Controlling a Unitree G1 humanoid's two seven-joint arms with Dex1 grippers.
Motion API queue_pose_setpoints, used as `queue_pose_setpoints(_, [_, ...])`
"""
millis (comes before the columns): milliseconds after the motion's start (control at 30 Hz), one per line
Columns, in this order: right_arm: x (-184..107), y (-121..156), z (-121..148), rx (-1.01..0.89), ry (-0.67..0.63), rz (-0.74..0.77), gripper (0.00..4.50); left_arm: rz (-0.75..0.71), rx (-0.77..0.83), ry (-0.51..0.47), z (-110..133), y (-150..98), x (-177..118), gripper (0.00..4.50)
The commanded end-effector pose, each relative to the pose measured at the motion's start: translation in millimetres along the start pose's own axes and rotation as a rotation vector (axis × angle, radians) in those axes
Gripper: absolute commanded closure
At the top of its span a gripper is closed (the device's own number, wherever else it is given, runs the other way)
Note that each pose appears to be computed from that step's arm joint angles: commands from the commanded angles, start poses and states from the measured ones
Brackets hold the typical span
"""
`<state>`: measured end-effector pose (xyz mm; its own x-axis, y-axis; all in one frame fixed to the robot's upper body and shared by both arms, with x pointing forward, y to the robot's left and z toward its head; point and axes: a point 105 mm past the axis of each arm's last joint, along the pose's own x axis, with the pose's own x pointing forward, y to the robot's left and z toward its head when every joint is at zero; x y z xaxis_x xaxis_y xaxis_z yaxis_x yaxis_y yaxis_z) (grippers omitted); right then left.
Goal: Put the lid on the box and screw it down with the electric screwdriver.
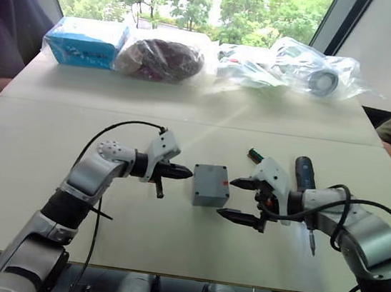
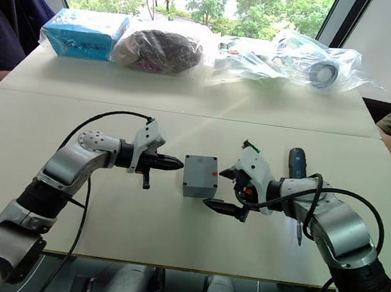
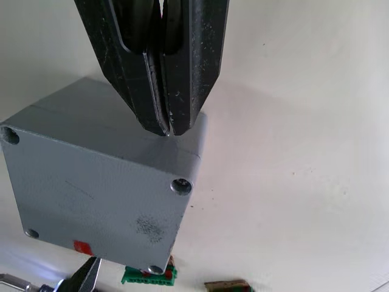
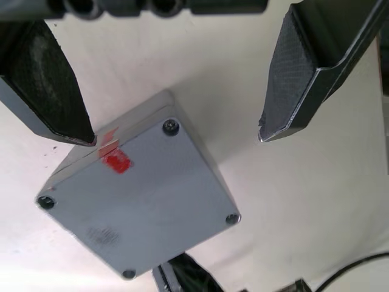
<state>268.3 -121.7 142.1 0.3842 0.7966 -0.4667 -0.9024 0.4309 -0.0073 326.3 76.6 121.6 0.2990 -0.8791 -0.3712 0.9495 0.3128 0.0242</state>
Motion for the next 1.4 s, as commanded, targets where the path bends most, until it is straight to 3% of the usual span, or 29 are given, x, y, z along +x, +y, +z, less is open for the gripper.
queue_pose_setpoints(33, [-13, -12, 16, -0.016, -0.067, -0.056, 0.05, 0.029, 0.025, -0.084, 26, 9, -17, 4.5])
queue_pose_setpoints(167, [-20, -69, 20, 0.006, -0.159, -0.293, 0.05, 0.048, -0.006, -0.193, 57, 10, -33, 4.5])
queue_pose_setpoints(233, [-20, -96, 17, 0.025, -0.186, -0.391, 0.05, 0.042, 0.005, -0.202, 64, 2, -39, 4.5])
queue_pose_setpoints(433, [-7, -124, 8, 0.016, -0.19, -0.442, 0.05, 0.04, 0.013, -0.203, 71, -10, -43, 4.5])
queue_pose_setpoints(533, [2, -131, 3, 0.016, -0.179, -0.429, 0.65, 0.037, 0.014, -0.207, 73, -12, -39, 4.5])
queue_pose_setpoints(733, [9, -140, 0, 0.017, -0.167, -0.43, 2.8, 0.037, 0.025, -0.197, 71, -11, -38, 4.5])
queue_pose_setpoints(1400, [13, -159, -5, 0.062, -0.188, -0.487, 2.8, 0.044, 0.031, -0.178, 64, -13, -35, 4.5])
